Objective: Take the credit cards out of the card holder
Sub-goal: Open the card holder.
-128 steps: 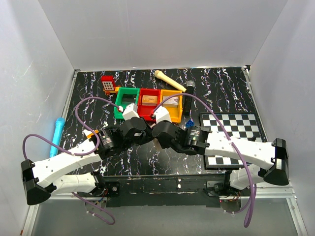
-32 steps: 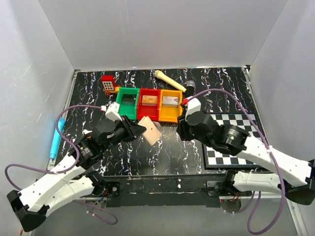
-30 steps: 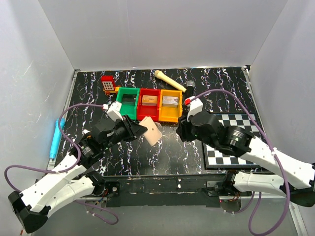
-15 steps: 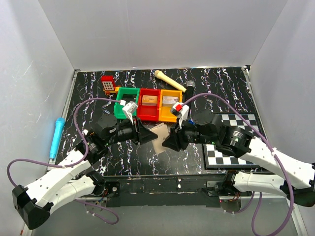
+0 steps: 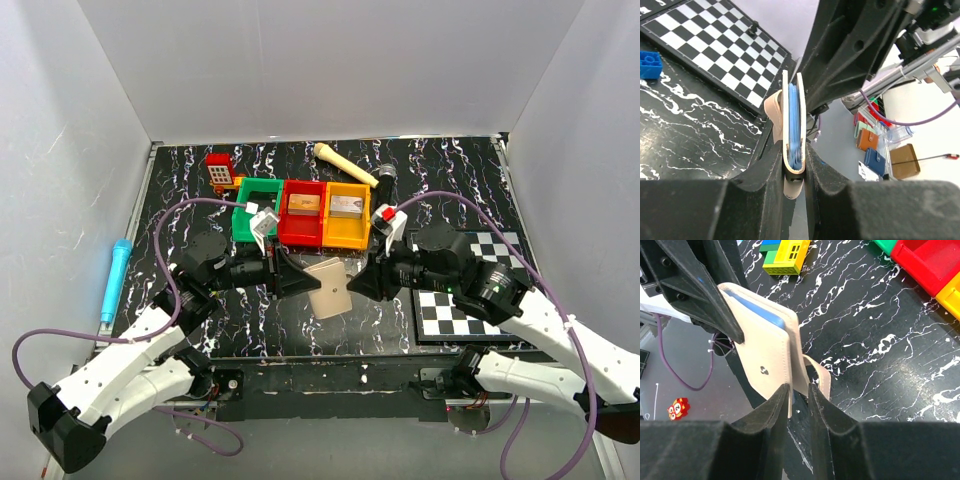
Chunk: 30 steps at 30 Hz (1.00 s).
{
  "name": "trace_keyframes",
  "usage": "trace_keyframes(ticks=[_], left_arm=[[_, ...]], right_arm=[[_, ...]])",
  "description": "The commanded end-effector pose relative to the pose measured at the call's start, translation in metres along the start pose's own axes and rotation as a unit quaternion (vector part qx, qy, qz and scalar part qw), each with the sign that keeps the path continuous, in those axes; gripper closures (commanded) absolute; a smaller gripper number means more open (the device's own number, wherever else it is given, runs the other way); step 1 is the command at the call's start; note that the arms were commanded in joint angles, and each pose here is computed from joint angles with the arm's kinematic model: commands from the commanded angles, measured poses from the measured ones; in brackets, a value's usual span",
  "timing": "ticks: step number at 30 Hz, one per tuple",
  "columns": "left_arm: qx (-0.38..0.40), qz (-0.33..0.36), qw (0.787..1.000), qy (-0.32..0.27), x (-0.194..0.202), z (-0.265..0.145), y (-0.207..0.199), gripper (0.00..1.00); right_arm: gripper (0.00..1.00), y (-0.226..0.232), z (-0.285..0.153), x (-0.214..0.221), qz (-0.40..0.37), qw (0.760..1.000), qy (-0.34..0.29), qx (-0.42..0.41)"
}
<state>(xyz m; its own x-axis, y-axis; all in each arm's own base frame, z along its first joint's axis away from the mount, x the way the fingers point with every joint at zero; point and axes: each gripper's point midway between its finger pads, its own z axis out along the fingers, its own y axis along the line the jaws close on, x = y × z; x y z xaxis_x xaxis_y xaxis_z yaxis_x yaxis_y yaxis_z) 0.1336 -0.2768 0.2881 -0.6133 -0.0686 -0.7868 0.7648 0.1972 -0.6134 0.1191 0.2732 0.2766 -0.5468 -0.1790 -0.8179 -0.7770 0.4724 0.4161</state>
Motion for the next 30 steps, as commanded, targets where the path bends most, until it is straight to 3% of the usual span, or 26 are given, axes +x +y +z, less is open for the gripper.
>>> trace_keyframes(ticks=[1,12,26,28,30], left_arm=[[0.099,0.036,0.994,-0.004,-0.006,-0.009,-0.035,1.00],[0.230,0.059,0.971,0.012,-0.002,-0.015,-0.067,1.00],[0.327,0.040,0.944,0.025,0.001,-0.027,-0.073,1.00],[0.328,0.042,0.943,0.027,0.002,-0.028,-0.073,1.00],[0.327,0.045,0.943,0.027,0.001,-0.029,-0.074,1.00]], right_arm=[[0.71,0.008,-0.007,-0.009,0.006,0.999,-0.027,-0.029],[0.67,0.036,-0.023,-0.021,0.017,0.993,-0.051,-0.102],[0.63,0.028,-0.045,-0.026,0.012,0.994,-0.072,-0.082],[0.59,0.032,-0.056,-0.033,-0.001,0.992,-0.087,-0.086],[0.48,0.042,-0.066,-0.039,-0.012,0.989,-0.101,-0.104]])
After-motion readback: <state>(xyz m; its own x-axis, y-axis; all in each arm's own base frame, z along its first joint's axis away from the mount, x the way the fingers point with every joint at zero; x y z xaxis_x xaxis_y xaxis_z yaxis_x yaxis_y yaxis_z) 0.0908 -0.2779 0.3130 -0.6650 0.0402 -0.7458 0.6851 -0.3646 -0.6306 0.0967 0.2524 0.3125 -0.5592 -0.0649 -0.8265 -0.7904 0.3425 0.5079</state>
